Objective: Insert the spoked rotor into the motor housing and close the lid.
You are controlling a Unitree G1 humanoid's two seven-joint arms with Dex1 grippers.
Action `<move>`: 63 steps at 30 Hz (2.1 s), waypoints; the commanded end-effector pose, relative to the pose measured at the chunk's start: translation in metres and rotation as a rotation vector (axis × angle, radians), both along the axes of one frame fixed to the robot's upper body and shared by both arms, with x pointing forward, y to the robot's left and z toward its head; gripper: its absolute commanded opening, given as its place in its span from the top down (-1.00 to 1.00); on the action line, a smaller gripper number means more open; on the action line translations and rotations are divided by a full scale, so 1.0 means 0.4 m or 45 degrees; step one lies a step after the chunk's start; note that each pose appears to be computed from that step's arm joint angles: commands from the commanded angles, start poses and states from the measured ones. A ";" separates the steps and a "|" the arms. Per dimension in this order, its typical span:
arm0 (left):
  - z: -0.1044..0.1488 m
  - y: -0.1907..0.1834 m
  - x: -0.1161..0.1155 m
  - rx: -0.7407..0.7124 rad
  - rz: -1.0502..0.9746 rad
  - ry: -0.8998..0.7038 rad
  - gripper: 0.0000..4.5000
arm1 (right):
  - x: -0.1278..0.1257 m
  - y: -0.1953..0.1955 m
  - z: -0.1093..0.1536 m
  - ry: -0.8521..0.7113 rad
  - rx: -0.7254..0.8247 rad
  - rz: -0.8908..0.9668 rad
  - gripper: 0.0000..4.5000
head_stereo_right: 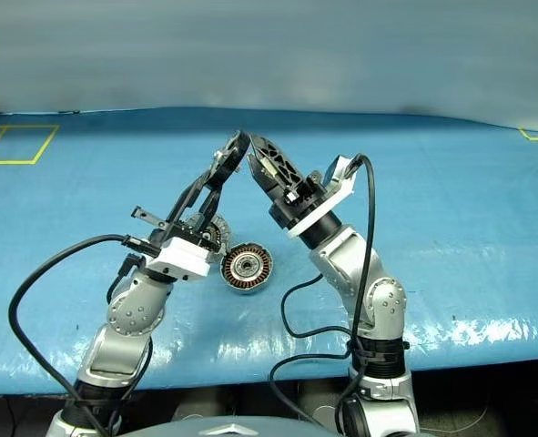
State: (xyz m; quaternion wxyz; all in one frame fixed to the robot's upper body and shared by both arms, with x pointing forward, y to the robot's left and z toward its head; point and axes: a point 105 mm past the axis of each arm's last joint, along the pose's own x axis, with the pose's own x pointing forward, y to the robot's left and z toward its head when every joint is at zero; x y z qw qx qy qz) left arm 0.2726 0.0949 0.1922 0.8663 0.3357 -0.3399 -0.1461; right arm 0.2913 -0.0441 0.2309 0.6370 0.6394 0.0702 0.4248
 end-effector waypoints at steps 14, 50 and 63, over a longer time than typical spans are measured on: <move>0.029 0.127 0.002 0.311 0.217 0.041 0.83 | 0.022 0.004 -0.071 -0.234 -0.590 -0.199 0.06; -0.303 0.312 -0.089 0.870 0.412 0.762 0.83 | -0.005 -0.012 -0.221 -0.433 -1.135 -0.189 0.06; -0.293 0.270 -0.126 0.819 0.238 0.827 -0.94 | -0.050 -0.001 -0.250 -0.744 -1.309 -0.024 0.06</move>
